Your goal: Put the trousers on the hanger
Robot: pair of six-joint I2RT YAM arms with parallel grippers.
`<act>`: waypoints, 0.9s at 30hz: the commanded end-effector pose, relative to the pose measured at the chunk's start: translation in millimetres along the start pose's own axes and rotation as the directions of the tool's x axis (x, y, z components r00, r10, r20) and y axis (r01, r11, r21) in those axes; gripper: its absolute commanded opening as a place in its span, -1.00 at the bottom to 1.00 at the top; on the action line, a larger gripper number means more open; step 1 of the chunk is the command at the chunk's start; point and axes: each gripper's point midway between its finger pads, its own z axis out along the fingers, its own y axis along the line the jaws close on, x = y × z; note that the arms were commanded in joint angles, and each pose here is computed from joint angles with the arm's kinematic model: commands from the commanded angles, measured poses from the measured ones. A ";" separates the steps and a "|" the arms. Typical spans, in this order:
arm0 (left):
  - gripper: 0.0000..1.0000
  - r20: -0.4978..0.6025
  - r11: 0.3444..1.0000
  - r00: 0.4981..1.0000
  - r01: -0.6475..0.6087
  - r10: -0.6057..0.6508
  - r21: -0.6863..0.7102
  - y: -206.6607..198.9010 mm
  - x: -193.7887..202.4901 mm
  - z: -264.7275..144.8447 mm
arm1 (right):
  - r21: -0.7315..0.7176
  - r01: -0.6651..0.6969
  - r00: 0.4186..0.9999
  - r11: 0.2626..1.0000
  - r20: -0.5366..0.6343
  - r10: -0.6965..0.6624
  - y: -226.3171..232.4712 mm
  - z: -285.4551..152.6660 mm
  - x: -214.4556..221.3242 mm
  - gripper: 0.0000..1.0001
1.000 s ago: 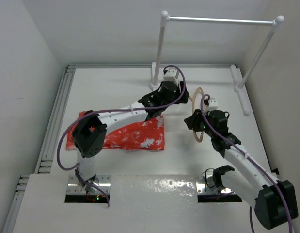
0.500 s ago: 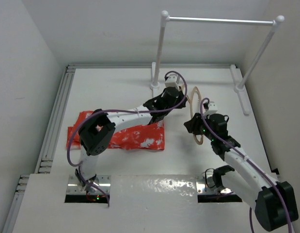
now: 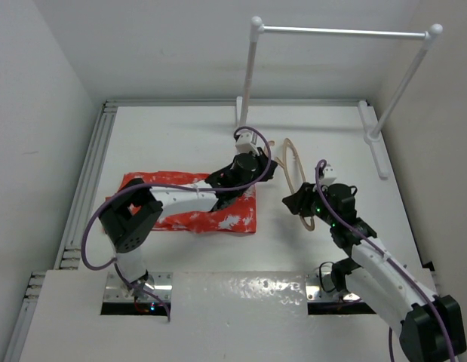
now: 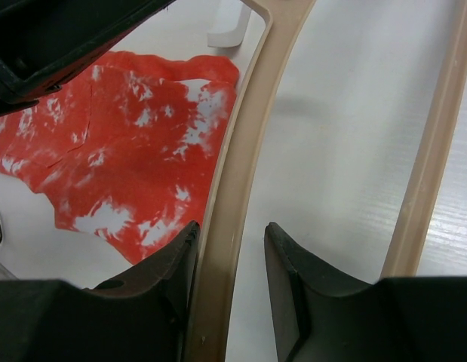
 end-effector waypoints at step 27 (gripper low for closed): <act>-1.00 0.110 0.987 0.982 0.156 -0.151 -0.039 64.2 10.2 -68.5 | -0.110 -0.132 0.988 0.985 -0.097 0.121 31.3 11.2 -9.1 -0.69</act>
